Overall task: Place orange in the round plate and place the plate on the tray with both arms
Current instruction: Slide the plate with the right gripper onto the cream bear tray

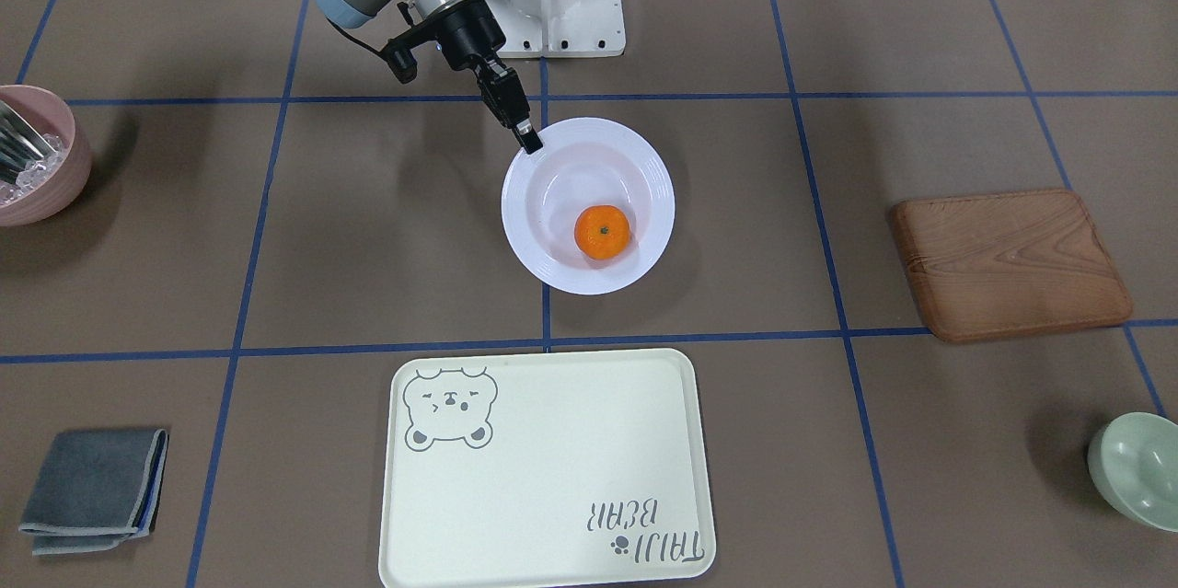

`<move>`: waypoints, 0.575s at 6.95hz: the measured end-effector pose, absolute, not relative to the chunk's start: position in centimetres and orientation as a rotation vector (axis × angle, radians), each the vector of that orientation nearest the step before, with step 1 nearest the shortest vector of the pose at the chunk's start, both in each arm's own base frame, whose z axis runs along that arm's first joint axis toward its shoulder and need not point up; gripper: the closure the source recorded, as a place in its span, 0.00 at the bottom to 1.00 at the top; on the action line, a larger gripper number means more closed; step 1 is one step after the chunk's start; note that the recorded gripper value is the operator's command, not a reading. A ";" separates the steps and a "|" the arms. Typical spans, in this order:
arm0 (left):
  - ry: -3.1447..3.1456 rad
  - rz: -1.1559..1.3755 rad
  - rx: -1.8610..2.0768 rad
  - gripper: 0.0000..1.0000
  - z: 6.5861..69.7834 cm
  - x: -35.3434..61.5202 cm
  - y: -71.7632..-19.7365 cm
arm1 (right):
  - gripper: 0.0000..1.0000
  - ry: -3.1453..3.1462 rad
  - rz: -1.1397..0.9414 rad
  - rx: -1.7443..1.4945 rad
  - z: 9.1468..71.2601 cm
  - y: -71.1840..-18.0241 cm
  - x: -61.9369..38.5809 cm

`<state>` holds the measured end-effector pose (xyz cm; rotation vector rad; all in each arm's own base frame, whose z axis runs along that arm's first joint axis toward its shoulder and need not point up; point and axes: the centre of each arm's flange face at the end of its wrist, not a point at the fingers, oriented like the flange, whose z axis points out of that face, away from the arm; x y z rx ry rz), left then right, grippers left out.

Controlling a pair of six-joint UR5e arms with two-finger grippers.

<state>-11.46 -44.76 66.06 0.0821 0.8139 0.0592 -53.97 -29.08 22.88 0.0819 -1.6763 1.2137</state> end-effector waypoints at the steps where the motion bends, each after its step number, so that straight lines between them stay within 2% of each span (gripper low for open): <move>1: 0.814 0.041 0.077 0.02 66.0 -11.3 -43.8 | 1.00 -1.691 1.243 0.098 22.2 -30.8 -53.3; 4: 0.813 -0.041 0.087 0.02 64.7 -11.0 -41.9 | 1.00 -1.663 1.365 0.228 21.1 -40.6 -54.2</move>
